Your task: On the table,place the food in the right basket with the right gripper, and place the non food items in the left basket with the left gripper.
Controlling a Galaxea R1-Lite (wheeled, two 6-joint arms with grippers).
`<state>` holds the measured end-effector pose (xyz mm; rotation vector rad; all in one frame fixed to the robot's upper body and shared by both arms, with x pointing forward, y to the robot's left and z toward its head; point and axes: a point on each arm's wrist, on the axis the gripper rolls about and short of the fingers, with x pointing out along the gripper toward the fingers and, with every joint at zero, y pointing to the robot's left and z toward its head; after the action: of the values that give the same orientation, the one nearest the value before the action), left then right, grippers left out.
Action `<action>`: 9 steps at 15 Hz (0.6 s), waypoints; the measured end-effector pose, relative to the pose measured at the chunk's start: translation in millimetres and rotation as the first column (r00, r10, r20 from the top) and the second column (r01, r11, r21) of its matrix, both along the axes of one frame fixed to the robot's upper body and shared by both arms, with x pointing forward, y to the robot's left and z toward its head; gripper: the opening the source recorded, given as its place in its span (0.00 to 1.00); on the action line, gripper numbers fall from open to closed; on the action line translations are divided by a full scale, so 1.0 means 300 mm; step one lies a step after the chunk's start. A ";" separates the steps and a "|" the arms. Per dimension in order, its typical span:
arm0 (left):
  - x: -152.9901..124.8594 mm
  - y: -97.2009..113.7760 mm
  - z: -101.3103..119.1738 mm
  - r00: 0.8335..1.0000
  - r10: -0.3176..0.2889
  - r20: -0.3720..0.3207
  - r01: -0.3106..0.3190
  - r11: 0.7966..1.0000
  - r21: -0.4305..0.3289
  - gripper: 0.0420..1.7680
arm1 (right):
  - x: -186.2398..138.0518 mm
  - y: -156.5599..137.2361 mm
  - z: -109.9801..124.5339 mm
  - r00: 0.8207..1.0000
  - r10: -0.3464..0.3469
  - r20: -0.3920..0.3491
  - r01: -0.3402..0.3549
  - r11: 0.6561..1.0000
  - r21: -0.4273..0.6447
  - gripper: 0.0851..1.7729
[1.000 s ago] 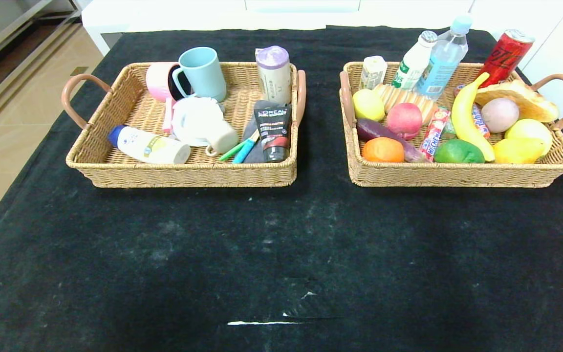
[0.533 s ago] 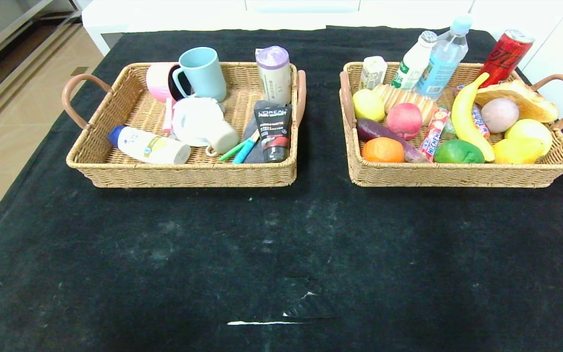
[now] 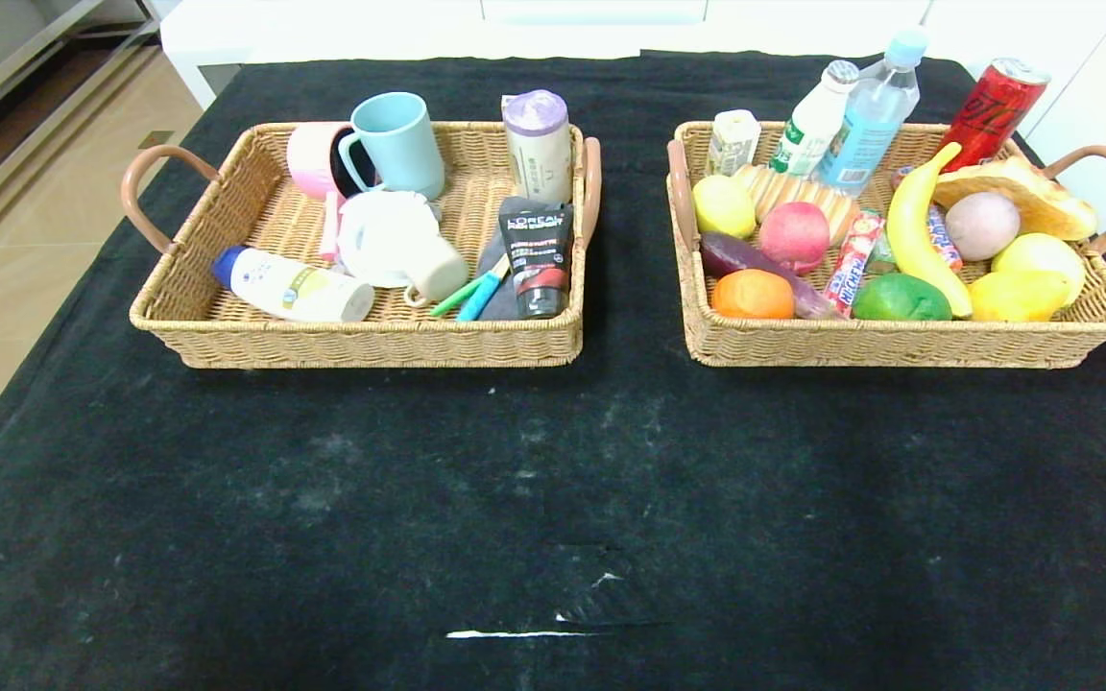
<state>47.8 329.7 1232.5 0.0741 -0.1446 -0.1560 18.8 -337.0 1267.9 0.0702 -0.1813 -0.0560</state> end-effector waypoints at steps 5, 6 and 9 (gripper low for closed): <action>0.048 0.005 -0.104 0.994 0.063 -0.090 -0.064 0.998 -0.009 0.97 | 0.132 -0.004 -0.163 0.998 -0.068 0.002 0.068 0.986 -0.155 0.96; 0.054 0.006 -0.121 0.992 0.070 -0.107 -0.071 0.997 -0.010 0.97 | 0.145 -0.004 -0.192 0.997 -0.069 -0.023 0.064 0.984 -0.167 0.96; 0.060 0.006 -0.143 0.988 0.071 -0.137 -0.073 0.997 -0.010 0.97 | 0.163 0.000 -0.252 0.994 -0.001 -0.110 -0.016 0.988 -0.157 0.96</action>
<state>65.8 331.4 1189.6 0.0536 -0.0066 -0.0871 67.8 -336.9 1192.4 -0.0897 -0.0754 -0.0375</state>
